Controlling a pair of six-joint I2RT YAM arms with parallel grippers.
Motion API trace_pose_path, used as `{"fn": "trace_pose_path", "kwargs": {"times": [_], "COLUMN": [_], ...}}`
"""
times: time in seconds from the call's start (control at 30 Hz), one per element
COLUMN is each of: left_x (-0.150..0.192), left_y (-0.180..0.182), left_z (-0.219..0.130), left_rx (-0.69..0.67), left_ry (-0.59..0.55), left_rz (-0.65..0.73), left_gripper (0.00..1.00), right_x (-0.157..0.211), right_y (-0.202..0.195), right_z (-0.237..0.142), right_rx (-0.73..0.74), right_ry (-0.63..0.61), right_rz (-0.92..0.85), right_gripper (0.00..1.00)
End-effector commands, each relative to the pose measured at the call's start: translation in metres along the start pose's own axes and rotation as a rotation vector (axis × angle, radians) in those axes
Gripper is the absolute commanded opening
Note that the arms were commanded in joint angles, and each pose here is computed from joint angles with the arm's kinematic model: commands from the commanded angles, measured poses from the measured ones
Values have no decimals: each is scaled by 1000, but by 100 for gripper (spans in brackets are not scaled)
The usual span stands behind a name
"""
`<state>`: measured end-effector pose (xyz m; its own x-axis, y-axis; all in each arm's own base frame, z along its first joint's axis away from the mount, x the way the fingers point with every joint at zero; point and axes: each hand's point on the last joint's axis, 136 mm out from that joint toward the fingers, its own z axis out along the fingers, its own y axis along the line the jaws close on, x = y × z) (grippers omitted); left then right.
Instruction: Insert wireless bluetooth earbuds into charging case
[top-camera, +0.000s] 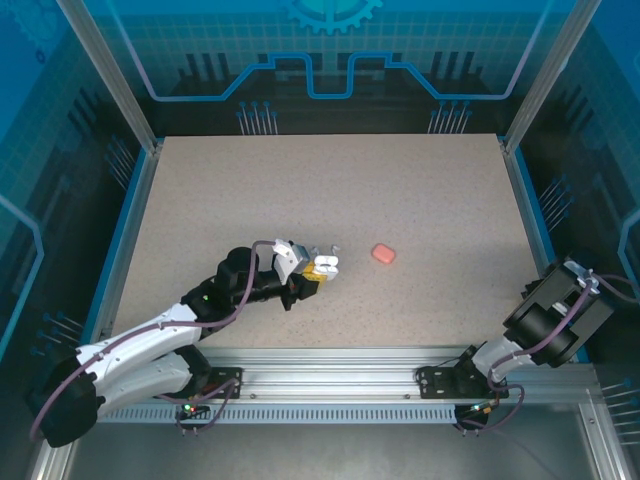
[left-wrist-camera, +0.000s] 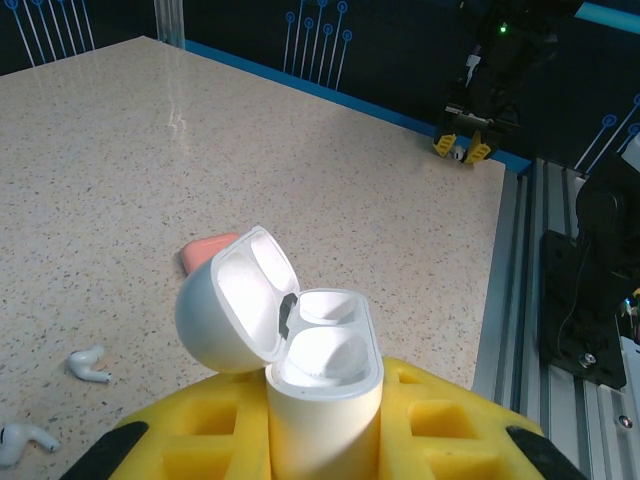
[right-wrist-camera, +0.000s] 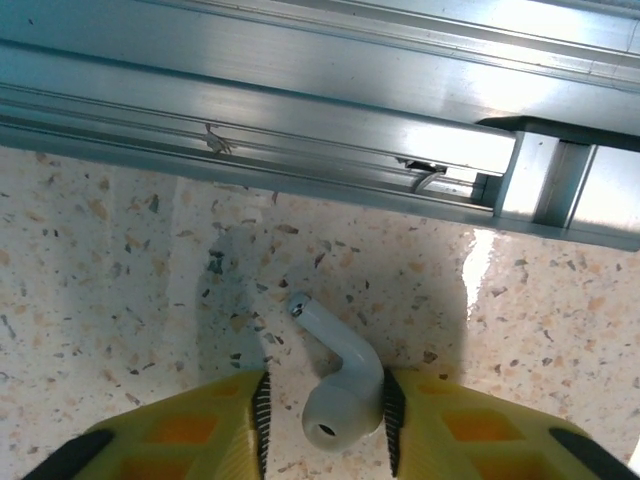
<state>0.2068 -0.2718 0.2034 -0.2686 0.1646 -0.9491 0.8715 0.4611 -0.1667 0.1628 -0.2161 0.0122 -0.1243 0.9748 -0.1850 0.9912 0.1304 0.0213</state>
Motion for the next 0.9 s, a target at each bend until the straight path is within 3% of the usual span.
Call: {"fn": "trace_pose_path", "kwargs": {"times": [0.0, 0.43, 0.63, 0.87], "left_x": [-16, -17, -19, -21], "left_y": [-5, -4, -5, -3], "left_z": [-2, -5, -5, -7], "left_rx": [11, 2, 3, -7], "left_ry": [-26, -29, -43, -70], "left_rz": [36, 38, 38, 37], "left_gripper": [12, 12, 12, 12], "right_x": [-1, 4, 21, 63], "right_y": [-7, 4, 23, 57], "right_z": [6, -12, -28, -59], "right_rx": [14, 22, -30, -128], "right_ry": [13, -69, -109, -117], "right_rz": [25, -97, -196, -370], "right_gripper": [32, 24, 16, 16]}}
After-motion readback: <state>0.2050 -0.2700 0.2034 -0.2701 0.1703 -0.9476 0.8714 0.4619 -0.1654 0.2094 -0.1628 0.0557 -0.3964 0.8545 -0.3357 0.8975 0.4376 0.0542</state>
